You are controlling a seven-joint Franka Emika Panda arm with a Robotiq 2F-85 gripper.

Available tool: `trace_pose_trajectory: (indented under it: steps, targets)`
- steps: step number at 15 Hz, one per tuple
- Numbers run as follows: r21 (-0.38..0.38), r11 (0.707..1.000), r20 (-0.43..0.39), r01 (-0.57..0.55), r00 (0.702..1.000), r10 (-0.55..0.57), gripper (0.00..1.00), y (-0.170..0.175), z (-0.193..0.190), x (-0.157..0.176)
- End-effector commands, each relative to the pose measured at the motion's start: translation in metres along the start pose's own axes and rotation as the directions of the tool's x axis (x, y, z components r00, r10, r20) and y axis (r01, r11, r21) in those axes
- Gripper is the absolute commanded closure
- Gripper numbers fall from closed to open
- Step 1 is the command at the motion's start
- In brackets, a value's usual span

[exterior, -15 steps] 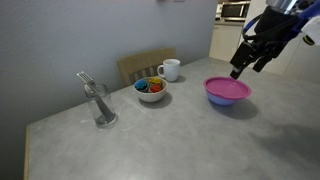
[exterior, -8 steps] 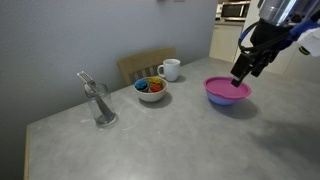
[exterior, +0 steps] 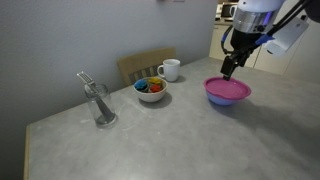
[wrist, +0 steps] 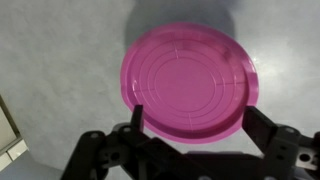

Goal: Take the pink plate off the blue bowl

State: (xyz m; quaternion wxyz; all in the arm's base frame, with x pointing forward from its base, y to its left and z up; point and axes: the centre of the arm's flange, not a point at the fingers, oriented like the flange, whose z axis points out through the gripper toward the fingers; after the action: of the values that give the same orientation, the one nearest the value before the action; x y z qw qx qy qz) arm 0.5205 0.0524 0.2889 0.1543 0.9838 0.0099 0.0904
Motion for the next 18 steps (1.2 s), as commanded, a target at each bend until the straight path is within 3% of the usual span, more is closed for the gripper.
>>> trace_pose_trajectory:
  steps: [1,4,8,15,17,18]
  targets:
    - [0.016,0.999,0.002,0.046,0.999,-0.046,0.00,-0.030,0.002,0.033]
    - [0.073,0.997,0.010,0.026,1.000,-0.026,0.00,-0.049,0.011,0.037]
    - [0.129,0.991,0.073,-0.045,0.997,0.036,0.00,-0.048,0.044,0.025]
    - [0.159,0.984,0.069,-0.083,0.995,0.073,0.00,-0.042,0.077,0.029]
    - [0.163,0.983,0.072,-0.085,0.995,0.075,0.27,-0.043,0.078,0.031]
    - [0.165,0.982,0.072,-0.088,0.994,0.077,0.33,-0.043,0.079,0.031]
